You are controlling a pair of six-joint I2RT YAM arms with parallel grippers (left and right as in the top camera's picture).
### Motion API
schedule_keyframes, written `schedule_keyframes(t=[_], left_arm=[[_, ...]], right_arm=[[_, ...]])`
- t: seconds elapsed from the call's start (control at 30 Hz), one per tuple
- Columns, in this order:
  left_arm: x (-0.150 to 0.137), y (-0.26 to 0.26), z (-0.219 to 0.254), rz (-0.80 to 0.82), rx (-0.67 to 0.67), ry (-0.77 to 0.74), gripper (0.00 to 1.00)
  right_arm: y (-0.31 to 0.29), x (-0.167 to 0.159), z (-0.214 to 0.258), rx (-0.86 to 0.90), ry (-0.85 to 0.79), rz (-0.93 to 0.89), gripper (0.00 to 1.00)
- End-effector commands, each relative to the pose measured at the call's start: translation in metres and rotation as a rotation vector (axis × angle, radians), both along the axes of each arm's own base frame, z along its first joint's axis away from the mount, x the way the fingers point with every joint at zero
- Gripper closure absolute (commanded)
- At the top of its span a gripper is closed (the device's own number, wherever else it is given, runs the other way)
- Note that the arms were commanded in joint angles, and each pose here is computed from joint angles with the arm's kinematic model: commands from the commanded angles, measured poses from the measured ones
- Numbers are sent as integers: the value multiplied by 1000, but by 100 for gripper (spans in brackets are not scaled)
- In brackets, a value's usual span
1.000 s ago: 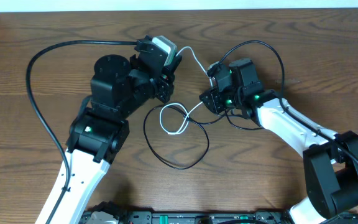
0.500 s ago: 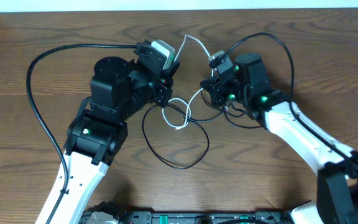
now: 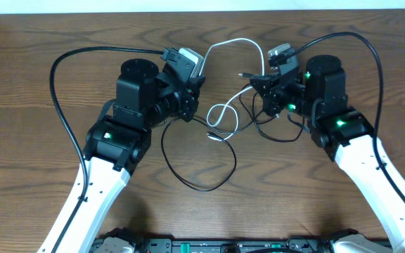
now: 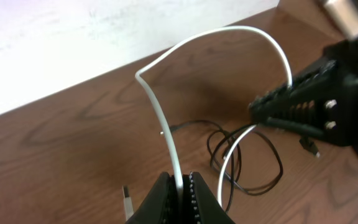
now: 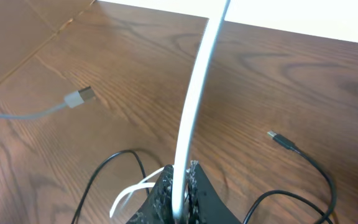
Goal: Untangle cables
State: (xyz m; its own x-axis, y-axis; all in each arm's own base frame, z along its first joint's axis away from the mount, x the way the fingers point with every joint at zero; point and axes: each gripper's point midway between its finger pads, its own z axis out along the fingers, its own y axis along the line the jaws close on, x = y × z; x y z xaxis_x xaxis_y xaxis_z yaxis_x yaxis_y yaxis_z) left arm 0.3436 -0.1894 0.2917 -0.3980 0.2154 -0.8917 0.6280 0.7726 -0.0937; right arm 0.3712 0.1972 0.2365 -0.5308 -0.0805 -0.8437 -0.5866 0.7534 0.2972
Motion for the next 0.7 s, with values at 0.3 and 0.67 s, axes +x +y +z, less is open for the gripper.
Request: schedule_keyframes(t=[0.3, 0.67], left_arm=[[3, 2, -6, 15, 10, 27, 92], [-13, -17, 13, -115, -76, 1, 92]], right_arm=[[-4, -5, 10, 10, -16, 7, 99], [-12, 8, -36, -121, 39, -11, 1]])
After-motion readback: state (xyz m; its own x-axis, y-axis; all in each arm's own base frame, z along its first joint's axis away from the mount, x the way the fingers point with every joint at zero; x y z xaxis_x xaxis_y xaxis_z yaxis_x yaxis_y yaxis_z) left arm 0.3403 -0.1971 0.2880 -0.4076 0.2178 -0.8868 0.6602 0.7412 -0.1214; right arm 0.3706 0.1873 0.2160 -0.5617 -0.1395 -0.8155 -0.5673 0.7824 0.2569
